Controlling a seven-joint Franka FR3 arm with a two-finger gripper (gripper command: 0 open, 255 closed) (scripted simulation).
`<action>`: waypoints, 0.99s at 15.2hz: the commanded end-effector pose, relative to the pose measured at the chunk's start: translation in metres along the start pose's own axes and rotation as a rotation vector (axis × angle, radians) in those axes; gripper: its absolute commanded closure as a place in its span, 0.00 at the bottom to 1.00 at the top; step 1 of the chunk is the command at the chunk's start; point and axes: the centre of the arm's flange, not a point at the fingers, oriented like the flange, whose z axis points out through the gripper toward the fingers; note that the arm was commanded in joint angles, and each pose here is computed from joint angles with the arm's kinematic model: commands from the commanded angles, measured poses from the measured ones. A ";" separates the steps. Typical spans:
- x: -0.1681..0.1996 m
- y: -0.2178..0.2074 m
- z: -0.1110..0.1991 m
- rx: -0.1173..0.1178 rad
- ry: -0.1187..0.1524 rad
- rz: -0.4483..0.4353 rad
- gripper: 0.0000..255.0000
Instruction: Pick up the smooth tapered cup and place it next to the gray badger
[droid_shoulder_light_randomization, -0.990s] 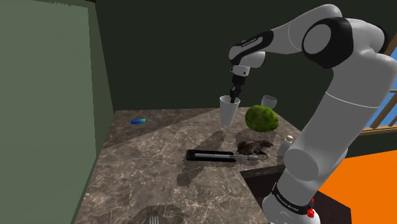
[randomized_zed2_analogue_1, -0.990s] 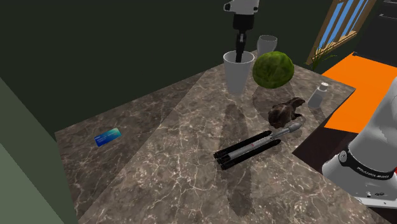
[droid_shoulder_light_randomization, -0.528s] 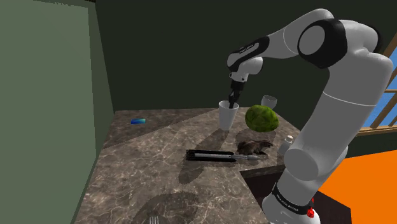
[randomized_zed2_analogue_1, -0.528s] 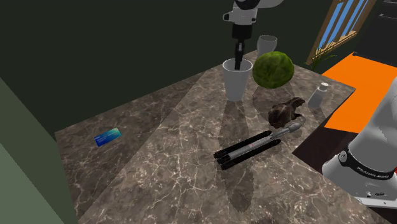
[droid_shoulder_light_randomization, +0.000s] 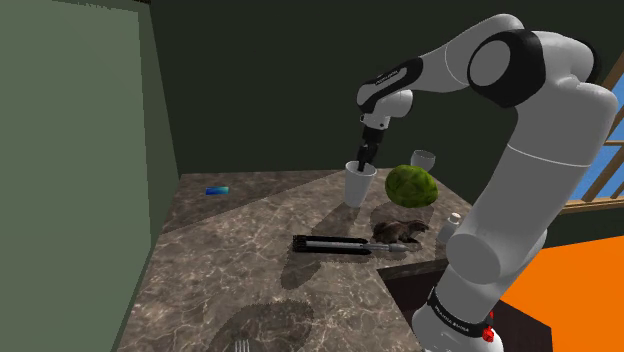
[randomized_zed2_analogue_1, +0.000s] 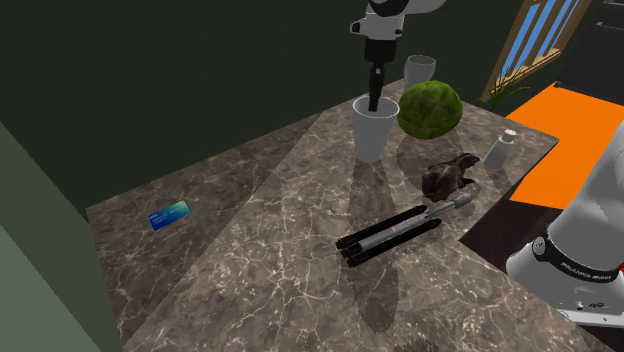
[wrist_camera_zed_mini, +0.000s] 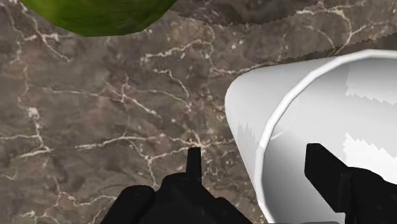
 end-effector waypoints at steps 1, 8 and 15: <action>0.000 0.000 0.000 0.000 0.000 0.000 0.00; 0.000 0.000 -0.050 0.000 0.000 0.000 0.00; 0.000 0.000 -0.050 0.000 0.000 0.000 0.00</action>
